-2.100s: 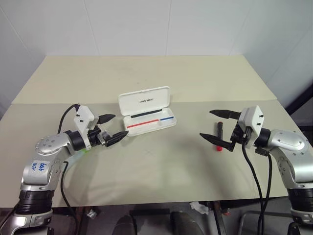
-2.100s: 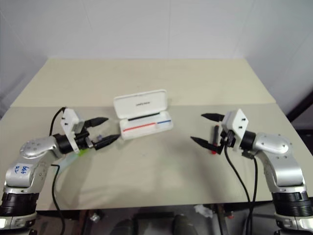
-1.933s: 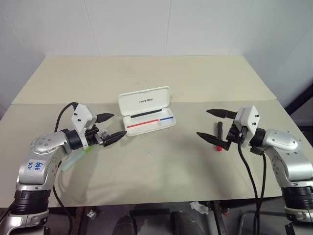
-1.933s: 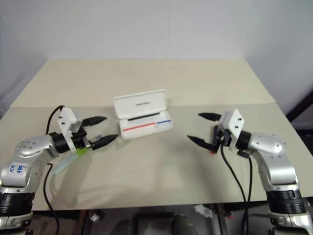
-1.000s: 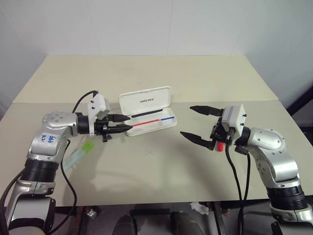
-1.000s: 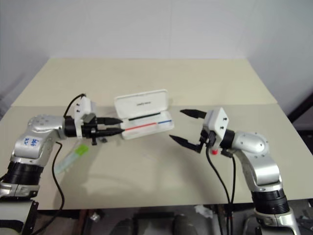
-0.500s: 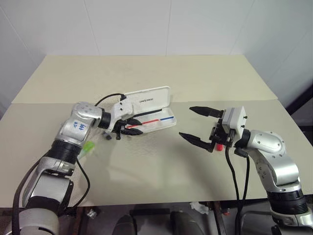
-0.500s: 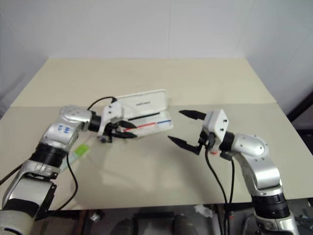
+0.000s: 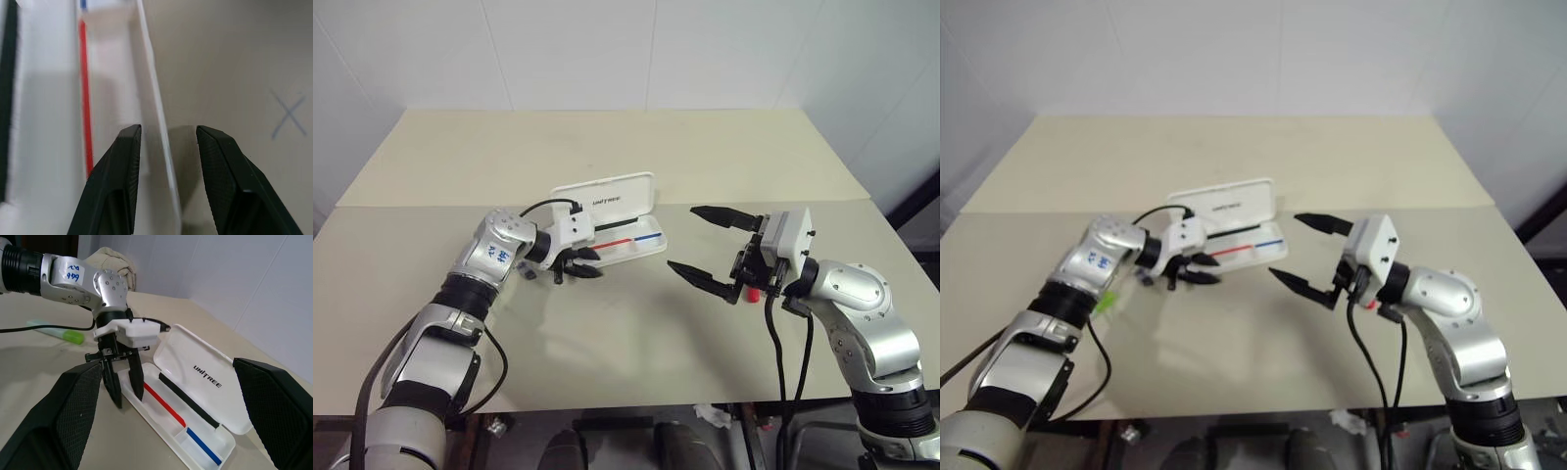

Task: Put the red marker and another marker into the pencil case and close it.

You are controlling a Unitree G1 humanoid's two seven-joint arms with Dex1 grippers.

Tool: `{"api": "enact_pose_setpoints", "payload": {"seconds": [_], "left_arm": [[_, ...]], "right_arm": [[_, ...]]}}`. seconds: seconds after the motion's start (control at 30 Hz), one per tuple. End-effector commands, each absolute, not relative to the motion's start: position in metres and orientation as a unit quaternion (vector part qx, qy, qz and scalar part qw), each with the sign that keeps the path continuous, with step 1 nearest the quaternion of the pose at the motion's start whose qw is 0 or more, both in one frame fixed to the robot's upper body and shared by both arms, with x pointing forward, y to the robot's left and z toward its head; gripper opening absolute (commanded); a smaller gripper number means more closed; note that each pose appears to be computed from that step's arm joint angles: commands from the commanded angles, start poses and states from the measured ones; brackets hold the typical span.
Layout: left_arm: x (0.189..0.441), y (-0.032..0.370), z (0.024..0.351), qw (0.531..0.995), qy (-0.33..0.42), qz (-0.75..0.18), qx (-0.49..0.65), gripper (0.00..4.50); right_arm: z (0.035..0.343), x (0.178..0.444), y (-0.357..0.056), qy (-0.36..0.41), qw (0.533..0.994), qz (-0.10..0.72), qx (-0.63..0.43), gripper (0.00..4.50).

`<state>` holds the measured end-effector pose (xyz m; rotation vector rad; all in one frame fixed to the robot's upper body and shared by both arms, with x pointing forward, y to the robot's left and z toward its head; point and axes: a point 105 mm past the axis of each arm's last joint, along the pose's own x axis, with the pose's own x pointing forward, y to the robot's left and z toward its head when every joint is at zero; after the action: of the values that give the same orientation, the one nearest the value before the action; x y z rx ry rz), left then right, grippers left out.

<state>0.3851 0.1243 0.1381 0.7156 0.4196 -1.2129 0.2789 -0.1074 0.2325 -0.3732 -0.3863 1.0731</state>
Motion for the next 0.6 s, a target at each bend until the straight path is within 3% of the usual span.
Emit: {"api": "enact_pose_setpoints", "payload": {"seconds": [0.03, 0.33, 0.6], "left_arm": [[0.391, 0.139, 0.147, 0.745, 0.201, -0.529, 0.353, 1.85], [0.397, 0.143, 0.139, 0.748, 0.22, -0.507, 0.366, 1.85], [0.393, 0.135, 0.128, 0.737, 0.223, -0.522, 0.367, 0.02]], "right_arm": [[0.251, 0.268, -0.111, -0.21, 0.82, 0.499, -0.187, 4.5], [0.255, 0.266, -0.114, -0.209, 0.82, 0.497, -0.192, 4.5], [0.257, 0.267, -0.119, -0.201, 0.819, 0.498, -0.203, 4.5]]}}
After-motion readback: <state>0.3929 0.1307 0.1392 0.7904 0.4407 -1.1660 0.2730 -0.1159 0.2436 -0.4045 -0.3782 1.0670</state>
